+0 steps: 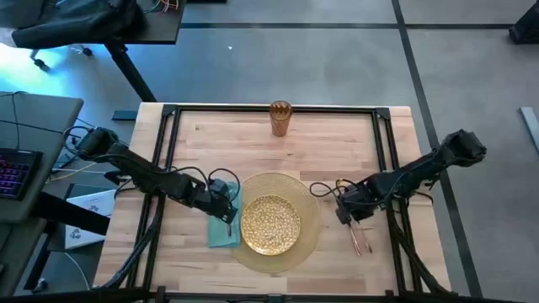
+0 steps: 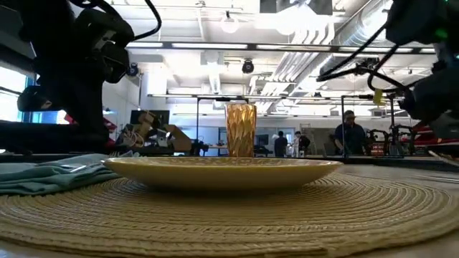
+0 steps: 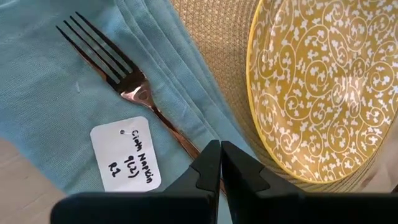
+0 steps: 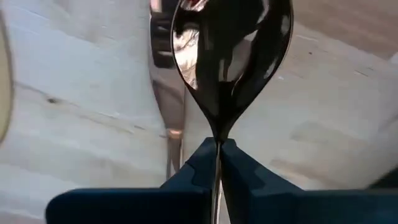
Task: Set table place
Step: Put the bronze spoon on the brown placemat to the right of the yellow plate
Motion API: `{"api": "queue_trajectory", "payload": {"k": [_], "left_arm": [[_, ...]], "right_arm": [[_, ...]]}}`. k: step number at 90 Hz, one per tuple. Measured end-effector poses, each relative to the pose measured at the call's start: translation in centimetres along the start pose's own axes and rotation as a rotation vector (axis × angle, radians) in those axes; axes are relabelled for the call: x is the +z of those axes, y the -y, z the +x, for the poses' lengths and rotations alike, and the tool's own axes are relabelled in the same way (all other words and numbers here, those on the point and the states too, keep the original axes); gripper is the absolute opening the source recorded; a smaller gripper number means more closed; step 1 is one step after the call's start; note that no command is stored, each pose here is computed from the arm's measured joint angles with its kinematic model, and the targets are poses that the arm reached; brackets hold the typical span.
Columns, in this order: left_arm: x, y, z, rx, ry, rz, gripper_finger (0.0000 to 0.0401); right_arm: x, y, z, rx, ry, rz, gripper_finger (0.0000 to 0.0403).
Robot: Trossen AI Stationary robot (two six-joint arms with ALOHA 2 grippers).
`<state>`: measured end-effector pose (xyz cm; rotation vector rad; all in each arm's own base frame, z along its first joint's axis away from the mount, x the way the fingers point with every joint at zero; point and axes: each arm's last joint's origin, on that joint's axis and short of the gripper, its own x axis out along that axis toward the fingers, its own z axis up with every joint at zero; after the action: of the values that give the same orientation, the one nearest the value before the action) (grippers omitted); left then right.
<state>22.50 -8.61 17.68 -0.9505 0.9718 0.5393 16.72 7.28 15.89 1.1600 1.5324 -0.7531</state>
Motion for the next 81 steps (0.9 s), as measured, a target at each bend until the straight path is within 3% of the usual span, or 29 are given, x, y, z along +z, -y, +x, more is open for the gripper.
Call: {"api": "queue_trajectory", "payload": {"k": [14,27,36,52,81], "left_arm": [[0.0,0.0,0.0,-0.002,-0.006,0.009,0.0000],[-0.1,0.2,-0.2,-0.035,-0.047,0.051,0.0000],[0.0,0.4,-0.7,-0.071,-0.054,0.080,0.0000],[0.3,0.4,-2.2,-0.130,-0.032,0.147,0.0000],[0.6,-0.1,-4.2,-0.157,0.003,0.207,0.0000]], "right_arm": [[-0.5,-2.4,-1.7,0.164,0.013,0.014,0.0000],[-0.5,-5.4,-2.3,0.446,0.094,0.128,0.0000],[0.0,-6.9,-1.3,0.521,0.154,0.206,0.0000],[1.2,-8.9,0.8,0.484,0.200,0.285,0.0000],[3.0,-12.4,2.7,0.422,0.215,0.302,0.0000]]}}
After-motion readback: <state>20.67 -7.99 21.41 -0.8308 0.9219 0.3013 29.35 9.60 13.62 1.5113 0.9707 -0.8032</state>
